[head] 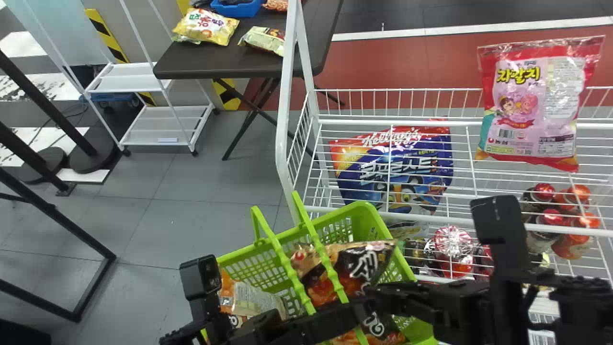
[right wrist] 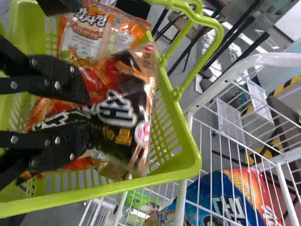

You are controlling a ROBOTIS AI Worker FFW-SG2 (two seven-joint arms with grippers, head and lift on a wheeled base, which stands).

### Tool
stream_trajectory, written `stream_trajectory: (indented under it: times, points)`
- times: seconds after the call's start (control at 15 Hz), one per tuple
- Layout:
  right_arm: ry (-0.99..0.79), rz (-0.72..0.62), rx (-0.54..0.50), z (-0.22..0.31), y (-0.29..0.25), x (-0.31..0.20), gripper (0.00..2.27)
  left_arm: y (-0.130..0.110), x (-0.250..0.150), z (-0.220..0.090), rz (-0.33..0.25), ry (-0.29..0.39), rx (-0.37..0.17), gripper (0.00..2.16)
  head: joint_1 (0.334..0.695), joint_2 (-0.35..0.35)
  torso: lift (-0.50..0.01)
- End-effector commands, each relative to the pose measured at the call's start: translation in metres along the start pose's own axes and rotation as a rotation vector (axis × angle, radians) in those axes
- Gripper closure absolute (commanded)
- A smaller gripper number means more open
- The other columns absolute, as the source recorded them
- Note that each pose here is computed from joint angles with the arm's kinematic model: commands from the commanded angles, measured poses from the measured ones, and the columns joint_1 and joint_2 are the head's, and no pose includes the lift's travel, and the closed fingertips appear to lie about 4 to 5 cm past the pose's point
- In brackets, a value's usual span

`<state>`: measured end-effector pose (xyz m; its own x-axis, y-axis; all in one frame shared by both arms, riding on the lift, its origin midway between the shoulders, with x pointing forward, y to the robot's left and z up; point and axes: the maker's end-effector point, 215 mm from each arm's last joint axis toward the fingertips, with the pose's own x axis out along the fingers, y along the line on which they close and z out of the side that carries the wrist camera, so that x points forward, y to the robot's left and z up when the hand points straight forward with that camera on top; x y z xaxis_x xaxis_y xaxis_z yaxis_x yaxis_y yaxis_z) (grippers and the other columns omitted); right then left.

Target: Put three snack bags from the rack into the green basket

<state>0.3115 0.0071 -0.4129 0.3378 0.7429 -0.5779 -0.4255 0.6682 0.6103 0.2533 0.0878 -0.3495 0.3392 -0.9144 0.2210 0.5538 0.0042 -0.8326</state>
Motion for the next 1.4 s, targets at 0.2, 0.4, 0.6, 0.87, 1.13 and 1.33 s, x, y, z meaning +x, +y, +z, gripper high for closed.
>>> stream_trajectory:
  times: [0.2,0.4,0.6,0.87,1.13,1.33]
  points:
    - [-0.191,0.143,0.167,0.062,-0.023,-0.032,0.03,-0.004,0.0,-0.001,-0.007,-0.004,-0.002,2.15,0.695,0.177,0.0]
    - [-0.364,0.066,0.108,0.116,-0.063,-0.067,0.03,-0.006,-0.001,-0.004,-0.009,-0.002,-0.003,2.15,0.695,0.124,0.0]
    - [-0.549,-0.162,-0.057,0.153,-0.124,-0.099,0.05,-0.007,-0.002,-0.004,-0.007,-0.002,-0.004,2.15,0.695,0.017,0.0]
    - [-0.813,-0.407,-0.298,0.171,-0.174,-0.155,0.07,0.001,-0.002,-0.01,0.032,0.029,0.012,2.15,0.695,-0.127,0.0]
    - [-0.968,-0.504,-0.411,0.132,-0.188,-0.197,0.07,0.004,-0.001,-0.019,0.069,0.07,0.024,2.15,0.695,-0.241,0.0]
    - [-1.02,-0.552,-0.442,0.098,-0.191,-0.21,0.07,0.001,0.005,-0.026,0.075,0.105,0.022,2.15,0.695,-0.294,0.0]
